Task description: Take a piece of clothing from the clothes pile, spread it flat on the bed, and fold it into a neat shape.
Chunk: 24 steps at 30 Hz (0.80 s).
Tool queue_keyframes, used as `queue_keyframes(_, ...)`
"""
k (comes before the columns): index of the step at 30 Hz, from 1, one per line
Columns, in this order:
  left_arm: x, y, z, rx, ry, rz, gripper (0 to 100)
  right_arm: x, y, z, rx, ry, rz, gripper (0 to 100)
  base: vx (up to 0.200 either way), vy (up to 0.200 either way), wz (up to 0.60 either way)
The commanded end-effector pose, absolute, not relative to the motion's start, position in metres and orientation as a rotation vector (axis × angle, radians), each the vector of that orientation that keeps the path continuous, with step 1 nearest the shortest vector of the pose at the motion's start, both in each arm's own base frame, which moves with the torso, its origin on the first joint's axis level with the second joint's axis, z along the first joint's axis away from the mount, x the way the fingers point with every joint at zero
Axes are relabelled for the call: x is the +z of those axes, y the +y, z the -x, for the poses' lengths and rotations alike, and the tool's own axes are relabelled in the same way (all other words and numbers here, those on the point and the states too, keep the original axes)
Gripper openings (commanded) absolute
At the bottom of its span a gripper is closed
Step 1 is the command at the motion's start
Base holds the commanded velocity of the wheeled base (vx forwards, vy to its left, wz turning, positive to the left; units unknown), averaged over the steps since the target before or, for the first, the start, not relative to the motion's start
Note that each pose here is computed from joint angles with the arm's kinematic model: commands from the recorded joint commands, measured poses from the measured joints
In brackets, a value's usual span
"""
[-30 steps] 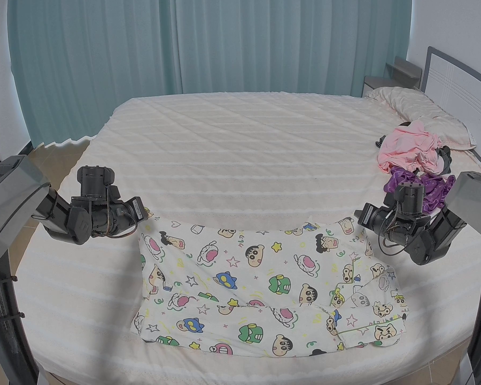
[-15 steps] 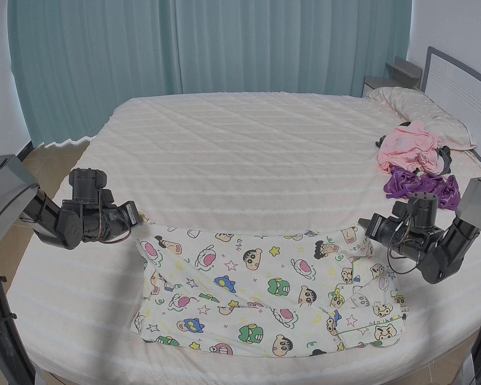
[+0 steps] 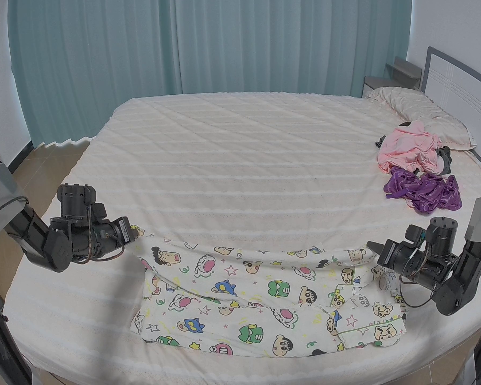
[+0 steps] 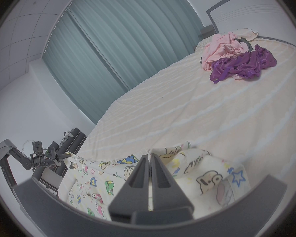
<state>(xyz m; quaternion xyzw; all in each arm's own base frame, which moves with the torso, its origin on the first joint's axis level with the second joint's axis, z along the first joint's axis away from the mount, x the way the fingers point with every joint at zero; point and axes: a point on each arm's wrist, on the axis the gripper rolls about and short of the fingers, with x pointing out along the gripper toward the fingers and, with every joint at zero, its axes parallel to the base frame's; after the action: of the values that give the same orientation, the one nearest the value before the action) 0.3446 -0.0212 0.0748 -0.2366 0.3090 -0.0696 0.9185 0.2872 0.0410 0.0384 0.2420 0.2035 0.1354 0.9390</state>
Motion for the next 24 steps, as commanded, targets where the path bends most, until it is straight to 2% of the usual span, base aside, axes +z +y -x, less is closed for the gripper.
queue_keyframes(1,0.064,-0.019,-0.326,-0.142,0.668,0.478,0,0.03,0.039,-0.266,0.278,0.461,-0.497,0,0.0,0.0,0.0)
queue_keyframes(14,0.038,-0.021,-0.304,-0.146,0.711,0.474,0,0.013,0.035,-0.23,0.265,0.604,-0.507,0,0.0,0.0,0.0)
queue_keyframes(19,0.027,-0.022,-0.288,-0.205,0.75,0.499,0,-0.004,0.033,-0.219,0.236,0.709,-0.502,0,0.0,0.0,0.0)
queue_keyframes(23,0.021,-0.025,-0.281,-0.215,0.767,0.495,0,-0.007,0.032,-0.218,0.224,0.725,-0.504,0,0.0,0.0,0.0)
queue_keyframes(24,0.02,-0.026,-0.28,-0.215,0.775,0.495,100,-0.007,0.032,-0.217,0.223,0.726,-0.504,100,0.0,0.0,0.0)
